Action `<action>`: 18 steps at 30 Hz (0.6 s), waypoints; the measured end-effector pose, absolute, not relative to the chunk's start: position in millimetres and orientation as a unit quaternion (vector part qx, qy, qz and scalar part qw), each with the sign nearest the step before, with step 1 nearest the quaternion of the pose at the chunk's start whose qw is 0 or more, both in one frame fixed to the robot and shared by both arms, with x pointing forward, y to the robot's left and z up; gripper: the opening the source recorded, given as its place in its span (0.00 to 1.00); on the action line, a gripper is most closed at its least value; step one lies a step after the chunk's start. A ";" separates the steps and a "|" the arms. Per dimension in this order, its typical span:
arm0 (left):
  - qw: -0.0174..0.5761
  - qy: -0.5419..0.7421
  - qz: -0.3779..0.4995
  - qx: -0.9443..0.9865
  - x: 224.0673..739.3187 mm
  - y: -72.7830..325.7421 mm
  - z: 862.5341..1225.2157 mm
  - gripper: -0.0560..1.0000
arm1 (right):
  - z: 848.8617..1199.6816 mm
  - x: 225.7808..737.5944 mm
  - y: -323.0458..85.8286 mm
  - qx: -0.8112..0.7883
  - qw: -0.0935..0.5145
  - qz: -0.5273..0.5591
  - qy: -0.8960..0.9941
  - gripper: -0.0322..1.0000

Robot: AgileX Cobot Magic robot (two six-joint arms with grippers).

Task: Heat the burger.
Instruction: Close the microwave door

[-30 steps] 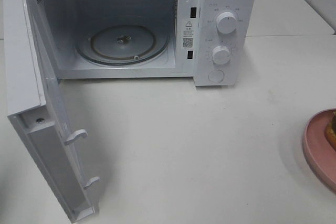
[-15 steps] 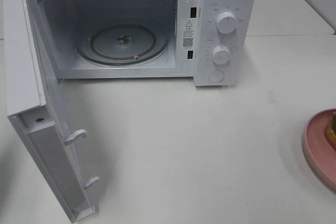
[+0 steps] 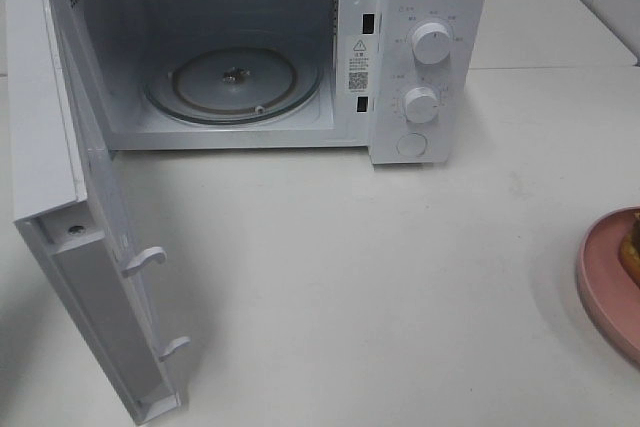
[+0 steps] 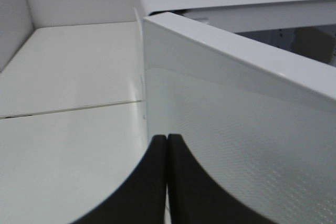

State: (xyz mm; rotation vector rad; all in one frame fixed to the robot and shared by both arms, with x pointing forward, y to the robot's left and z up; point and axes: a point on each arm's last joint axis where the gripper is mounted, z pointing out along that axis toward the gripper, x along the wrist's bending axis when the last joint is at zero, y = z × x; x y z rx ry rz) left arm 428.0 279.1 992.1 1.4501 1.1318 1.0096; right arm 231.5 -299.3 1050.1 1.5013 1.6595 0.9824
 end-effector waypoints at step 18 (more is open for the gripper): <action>0.552 0.422 0.321 0.644 455.6 236.2 958.9 0.05 | 1050.1 231.5 -299.3 0.577 0.342 0.378 0.638 0.77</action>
